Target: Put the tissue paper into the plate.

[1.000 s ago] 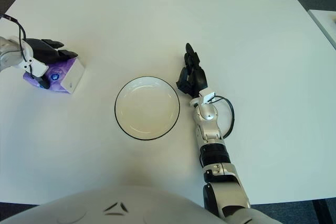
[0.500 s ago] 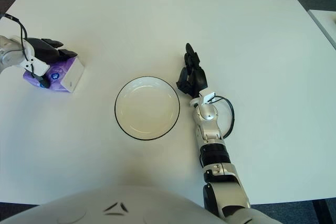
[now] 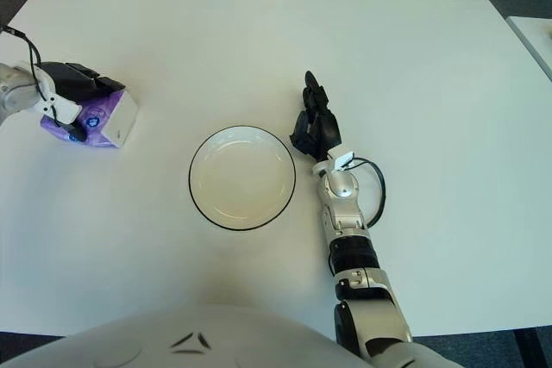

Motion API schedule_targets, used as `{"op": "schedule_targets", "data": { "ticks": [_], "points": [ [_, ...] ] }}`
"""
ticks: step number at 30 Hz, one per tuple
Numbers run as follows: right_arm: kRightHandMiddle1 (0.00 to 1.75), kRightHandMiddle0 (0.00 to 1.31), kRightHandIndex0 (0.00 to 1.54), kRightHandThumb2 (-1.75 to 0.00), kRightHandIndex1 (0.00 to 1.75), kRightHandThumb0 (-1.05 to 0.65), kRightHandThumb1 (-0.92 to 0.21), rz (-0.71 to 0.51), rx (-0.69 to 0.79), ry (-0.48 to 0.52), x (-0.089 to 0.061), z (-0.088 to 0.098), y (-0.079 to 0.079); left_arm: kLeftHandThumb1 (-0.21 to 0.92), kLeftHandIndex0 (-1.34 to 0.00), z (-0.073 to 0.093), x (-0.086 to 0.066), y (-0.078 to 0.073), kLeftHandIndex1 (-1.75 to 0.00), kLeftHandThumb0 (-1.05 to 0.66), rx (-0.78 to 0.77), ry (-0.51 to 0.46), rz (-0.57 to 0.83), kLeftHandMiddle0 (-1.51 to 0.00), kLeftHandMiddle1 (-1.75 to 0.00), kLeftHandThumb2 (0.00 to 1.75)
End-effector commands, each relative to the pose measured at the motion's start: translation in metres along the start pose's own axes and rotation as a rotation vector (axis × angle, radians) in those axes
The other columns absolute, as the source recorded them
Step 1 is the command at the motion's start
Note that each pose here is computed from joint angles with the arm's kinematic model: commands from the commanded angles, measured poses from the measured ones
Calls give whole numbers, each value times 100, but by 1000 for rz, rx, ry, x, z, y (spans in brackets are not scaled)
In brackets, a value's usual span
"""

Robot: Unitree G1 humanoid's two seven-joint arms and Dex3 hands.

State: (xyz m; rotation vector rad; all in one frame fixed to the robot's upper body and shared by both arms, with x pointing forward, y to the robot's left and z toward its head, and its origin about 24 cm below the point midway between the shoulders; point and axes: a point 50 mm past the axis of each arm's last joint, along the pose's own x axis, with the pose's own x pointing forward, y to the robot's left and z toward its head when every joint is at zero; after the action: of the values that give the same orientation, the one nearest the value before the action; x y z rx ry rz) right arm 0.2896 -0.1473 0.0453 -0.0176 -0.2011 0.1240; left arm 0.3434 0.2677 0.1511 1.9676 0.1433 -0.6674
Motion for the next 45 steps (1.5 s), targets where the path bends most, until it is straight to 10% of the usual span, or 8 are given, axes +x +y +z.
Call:
{"op": "schedule_targets", "data": {
  "ticks": [1, 13, 36, 45],
  "points": [
    [2, 0, 1, -104, 0, -85, -92, -33, 35, 389, -57, -69, -2, 61, -37, 20, 18, -38, -155, -52, 9, -25, 61, -65, -151, 67],
    [5, 2, 5, -104, 2, -83, -92, -47, 52, 380, -57, -70, -4, 47, -50, 21, 20, -42, -172, -43, 75, -75, 297, -111, -174, 108],
    [15, 0, 9, -104, 1, -82, -92, -44, 53, 367, -58, -70, -5, 40, -54, 13, 22, -55, -175, -45, 74, -56, 398, -118, -175, 120],
    [16, 0, 9, -103, 1, -82, -92, -39, 48, 372, -58, -70, -5, 36, -57, 0, 9, -24, -175, -46, 5, -68, 502, -119, -175, 125]
  ]
}}
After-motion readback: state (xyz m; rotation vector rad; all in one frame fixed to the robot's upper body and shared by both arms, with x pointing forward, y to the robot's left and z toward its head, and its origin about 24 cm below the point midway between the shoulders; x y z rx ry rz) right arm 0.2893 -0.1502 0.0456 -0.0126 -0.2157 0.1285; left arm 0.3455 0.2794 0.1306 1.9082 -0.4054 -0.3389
